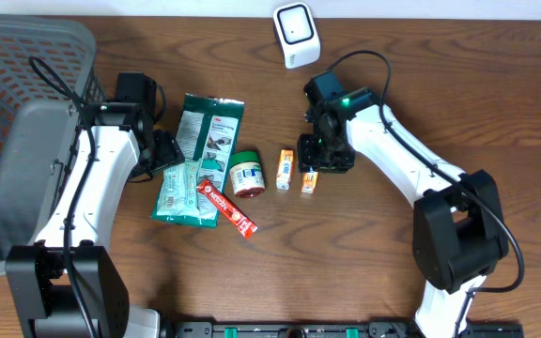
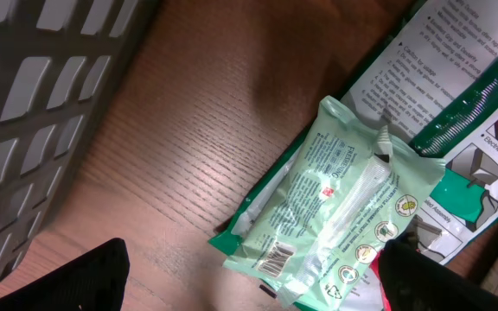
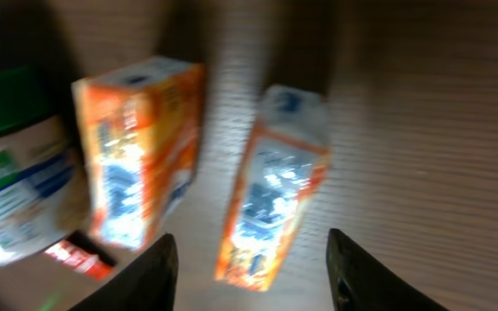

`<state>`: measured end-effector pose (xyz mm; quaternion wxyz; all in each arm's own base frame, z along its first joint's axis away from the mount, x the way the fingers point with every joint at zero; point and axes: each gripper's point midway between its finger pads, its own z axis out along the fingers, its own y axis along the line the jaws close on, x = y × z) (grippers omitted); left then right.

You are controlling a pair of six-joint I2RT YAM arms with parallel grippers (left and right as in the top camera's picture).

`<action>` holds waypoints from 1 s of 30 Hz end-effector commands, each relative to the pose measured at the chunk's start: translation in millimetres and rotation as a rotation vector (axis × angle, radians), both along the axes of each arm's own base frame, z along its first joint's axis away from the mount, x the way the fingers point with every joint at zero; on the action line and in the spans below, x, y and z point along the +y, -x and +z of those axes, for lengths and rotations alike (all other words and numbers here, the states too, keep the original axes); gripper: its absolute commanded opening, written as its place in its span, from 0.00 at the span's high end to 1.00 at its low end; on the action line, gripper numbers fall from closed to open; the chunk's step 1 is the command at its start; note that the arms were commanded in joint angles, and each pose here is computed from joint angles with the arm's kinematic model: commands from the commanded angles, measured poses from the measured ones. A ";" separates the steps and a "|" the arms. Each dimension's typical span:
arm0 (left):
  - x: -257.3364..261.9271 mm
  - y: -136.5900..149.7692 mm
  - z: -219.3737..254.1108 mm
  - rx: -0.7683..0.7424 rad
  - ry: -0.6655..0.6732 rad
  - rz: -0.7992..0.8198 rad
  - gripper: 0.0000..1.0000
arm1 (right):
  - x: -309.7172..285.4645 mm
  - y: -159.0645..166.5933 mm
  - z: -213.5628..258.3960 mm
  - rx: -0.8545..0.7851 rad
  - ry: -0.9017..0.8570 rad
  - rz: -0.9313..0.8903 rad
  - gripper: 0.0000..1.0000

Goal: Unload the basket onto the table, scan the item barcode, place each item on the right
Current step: 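Reach the right gripper toward the right orange tissue pack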

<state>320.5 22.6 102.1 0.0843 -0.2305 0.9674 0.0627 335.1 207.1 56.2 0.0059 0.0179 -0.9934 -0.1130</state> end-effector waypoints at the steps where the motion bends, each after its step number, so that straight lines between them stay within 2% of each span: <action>1: 2.8 -2.9 10.3 -0.032 -0.009 0.003 0.08 | -17.8 -4.9 -5.0 -0.039 0.117 -0.026 0.51; 12: 2.8 -2.9 10.3 -0.032 -0.009 0.003 0.08 | -8.4 -3.1 -21.1 -0.063 0.105 -0.053 0.49; 14: 2.8 -3.0 10.3 -0.032 -0.009 0.003 0.07 | -11.6 -3.2 -21.8 -0.070 0.124 -0.039 0.55; 17: 2.8 -2.9 10.3 -0.032 -0.009 0.003 0.08 | -35.8 -3.4 -19.5 -0.083 0.238 -0.030 0.61; 20: 2.8 -2.8 10.2 -0.031 -0.009 0.003 0.07 | -73.2 -1.4 -11.5 -0.076 0.382 -0.057 0.57; 23: 2.8 -2.9 10.3 -0.032 -0.009 0.003 0.08 | -96.7 2.0 -6.7 -0.050 0.443 -0.083 0.55; 27: 2.8 -2.9 10.3 -0.032 -0.009 0.003 0.07 | -105.0 5.1 -7.6 -0.008 0.418 -0.115 0.54; 30: 2.8 -2.9 10.3 -0.032 -0.009 0.003 0.08 | -84.9 8.6 -10.4 0.032 0.295 -0.122 0.55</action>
